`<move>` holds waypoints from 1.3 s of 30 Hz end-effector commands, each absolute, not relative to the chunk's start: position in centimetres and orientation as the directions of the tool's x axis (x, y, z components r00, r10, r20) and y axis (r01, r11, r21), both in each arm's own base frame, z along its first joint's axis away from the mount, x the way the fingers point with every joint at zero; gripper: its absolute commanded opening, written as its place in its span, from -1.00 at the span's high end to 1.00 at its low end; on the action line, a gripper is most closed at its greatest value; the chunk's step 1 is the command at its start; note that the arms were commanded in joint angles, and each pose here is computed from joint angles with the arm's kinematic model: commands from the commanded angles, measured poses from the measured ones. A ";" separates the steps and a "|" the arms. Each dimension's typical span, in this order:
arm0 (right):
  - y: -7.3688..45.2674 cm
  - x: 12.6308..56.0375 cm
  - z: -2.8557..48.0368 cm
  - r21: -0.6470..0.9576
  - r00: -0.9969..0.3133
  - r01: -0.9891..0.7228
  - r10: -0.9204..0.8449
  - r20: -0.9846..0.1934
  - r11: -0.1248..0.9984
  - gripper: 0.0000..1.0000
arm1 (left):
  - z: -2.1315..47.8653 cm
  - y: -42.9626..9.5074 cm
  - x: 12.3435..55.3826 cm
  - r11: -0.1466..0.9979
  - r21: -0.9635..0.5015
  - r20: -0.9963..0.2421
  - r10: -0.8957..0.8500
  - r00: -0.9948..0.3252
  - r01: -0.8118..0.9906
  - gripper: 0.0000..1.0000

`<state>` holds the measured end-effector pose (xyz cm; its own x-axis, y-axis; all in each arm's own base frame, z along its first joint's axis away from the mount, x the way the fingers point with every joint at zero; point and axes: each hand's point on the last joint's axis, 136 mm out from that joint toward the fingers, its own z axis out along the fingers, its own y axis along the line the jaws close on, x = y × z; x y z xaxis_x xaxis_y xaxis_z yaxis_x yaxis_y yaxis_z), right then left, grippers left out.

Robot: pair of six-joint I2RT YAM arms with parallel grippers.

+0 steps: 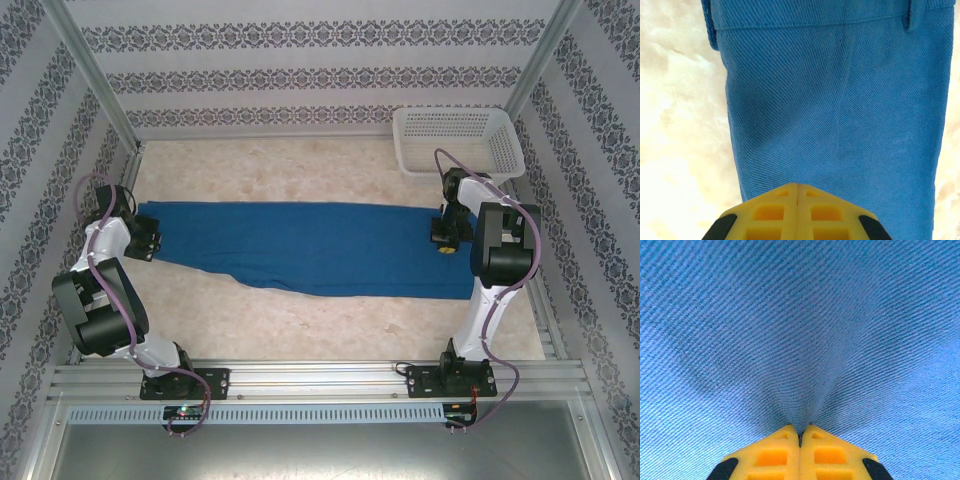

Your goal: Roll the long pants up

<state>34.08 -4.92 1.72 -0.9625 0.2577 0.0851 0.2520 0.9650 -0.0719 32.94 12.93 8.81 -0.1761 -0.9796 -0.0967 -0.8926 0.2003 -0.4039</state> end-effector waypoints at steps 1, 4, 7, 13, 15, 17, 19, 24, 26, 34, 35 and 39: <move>-5.7 33.7 3.3 -0.082 -0.950 0.297 0.303 0.078 0.952 1.00 | 9.5 13.1 32.5 0.198 -0.415 -0.096 -0.980 -0.173 -0.888 1.00; -5.3 34.7 5.6 -0.048 -0.951 0.306 0.308 0.031 0.951 1.00 | 9.5 13.1 32.6 0.198 -0.417 -0.097 -0.980 -0.173 -0.887 1.00; -5.1 35.4 7.7 -0.023 -0.951 0.309 0.309 -0.010 0.951 1.00 | 9.4 13.0 32.6 0.193 -0.419 -0.089 -0.981 -0.171 -0.887 1.00; -4.6 35.8 10.7 0.013 -0.950 0.306 0.306 -0.066 0.952 1.00 | 9.0 12.8 32.5 0.186 -0.421 -0.080 -0.983 -0.168 -0.888 1.00; -4.4 35.7 11.3 0.024 -0.950 0.303 0.304 -0.072 0.953 1.00 | 9.0 12.8 32.5 0.185 -0.422 -0.079 -0.983 -0.167 -0.887 1.00; -4.2 35.6 11.9 0.030 -0.951 0.298 0.300 -0.080 0.954 1.00 | 8.9 12.7 32.5 0.180 -0.424 -0.074 -0.984 -0.165 -0.887 1.00; -4.2 35.6 12.4 0.031 -0.950 0.297 0.298 -0.088 0.954 1.00 | 8.9 12.6 32.5 0.176 -0.431 -0.067 -0.984 -0.163 -0.885 1.00; -5.7 35.6 14.1 0.030 -0.938 0.330 0.331 -0.104 0.944 1.00 | 8.9 12.3 32.4 0.170 -0.445 -0.060 -0.985 -0.160 -0.879 1.00; -6.6 35.7 15.0 0.054 -0.924 0.360 0.364 -0.118 0.931 1.00 | 9.0 12.1 32.4 0.171 -0.449 -0.059 -0.985 -0.162 -0.877 1.00; -10.7 34.8 18.2 -0.013 -0.894 0.427 0.419 -0.159 0.904 1.00 | 9.1 12.0 32.5 0.165 -0.458 -0.056 -0.986 -0.157 -0.873 1.00; -11.0 34.7 18.7 -0.018 -0.891 0.432 0.423 -0.164 0.902 1.00 | 9.2 12.0 32.5 0.164 -0.460 -0.056 -0.986 -0.156 -0.873 1.00; -10.9 34.6 20.3 -0.016 -0.889 0.428 0.418 -0.189 0.903 1.00 | 9.2 12.0 32.7 0.160 -0.461 -0.052 -0.987 -0.154 -0.873 1.00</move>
<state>35.67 -10.53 17.18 -0.8944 0.4255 -0.1381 0.4275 0.9039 0.0161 32.56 11.97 8.55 -0.1690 -0.9841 -0.0546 -0.8830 0.1758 -0.4352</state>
